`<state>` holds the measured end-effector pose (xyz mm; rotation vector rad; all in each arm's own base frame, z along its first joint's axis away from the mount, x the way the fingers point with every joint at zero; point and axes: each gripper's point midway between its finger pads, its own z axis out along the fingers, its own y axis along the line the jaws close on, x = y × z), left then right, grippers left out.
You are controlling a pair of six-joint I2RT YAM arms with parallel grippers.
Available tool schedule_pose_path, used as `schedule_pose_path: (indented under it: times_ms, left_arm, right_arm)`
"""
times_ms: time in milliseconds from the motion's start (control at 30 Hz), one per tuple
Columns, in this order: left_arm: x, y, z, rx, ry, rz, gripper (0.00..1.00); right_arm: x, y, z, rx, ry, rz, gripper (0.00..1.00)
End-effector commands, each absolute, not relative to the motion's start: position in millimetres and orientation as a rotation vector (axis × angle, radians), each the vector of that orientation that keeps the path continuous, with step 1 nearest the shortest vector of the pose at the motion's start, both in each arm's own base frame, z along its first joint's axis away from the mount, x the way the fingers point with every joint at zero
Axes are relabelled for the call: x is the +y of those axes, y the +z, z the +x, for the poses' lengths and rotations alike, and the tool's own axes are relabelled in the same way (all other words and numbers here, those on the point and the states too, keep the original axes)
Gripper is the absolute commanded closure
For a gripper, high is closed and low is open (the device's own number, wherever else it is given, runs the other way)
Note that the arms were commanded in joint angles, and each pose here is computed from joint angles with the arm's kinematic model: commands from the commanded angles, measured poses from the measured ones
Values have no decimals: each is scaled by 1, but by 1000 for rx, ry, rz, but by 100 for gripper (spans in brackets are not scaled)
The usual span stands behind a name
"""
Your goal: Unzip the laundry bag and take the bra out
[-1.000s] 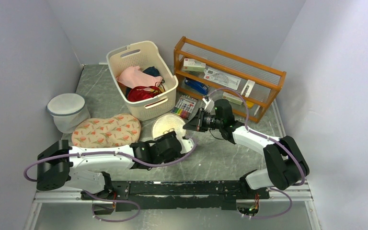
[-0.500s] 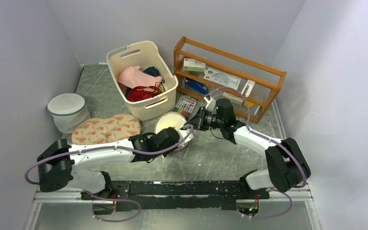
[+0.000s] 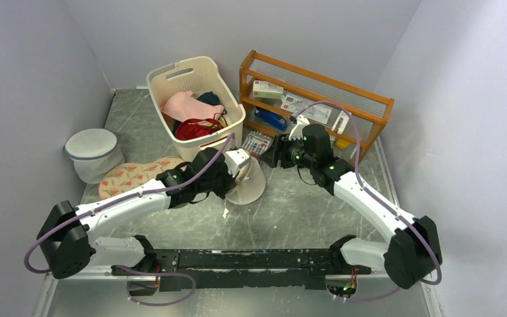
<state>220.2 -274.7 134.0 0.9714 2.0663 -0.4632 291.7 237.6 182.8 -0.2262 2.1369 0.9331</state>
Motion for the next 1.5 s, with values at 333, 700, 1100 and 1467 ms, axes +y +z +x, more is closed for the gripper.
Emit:
schedule_pose_path:
  times_ms: [333,700,1100,1467]
  left_arm:
    - [-287,155,228,2117,-806,865,93]
    - [-284,155,228,2128,-843,853,93]
    - [-286,156,226,2125,-869,860,93]
    - [-285,156,227,2124,-865,855,93]
  right_arm:
    - [291,230,207,1586,306,-857,37]
    - [313,197,207,1547,0,-999,52]
    - [328,187,211,1531,34,-990,57]
    - [312,173,229,1606,75,-936,55]
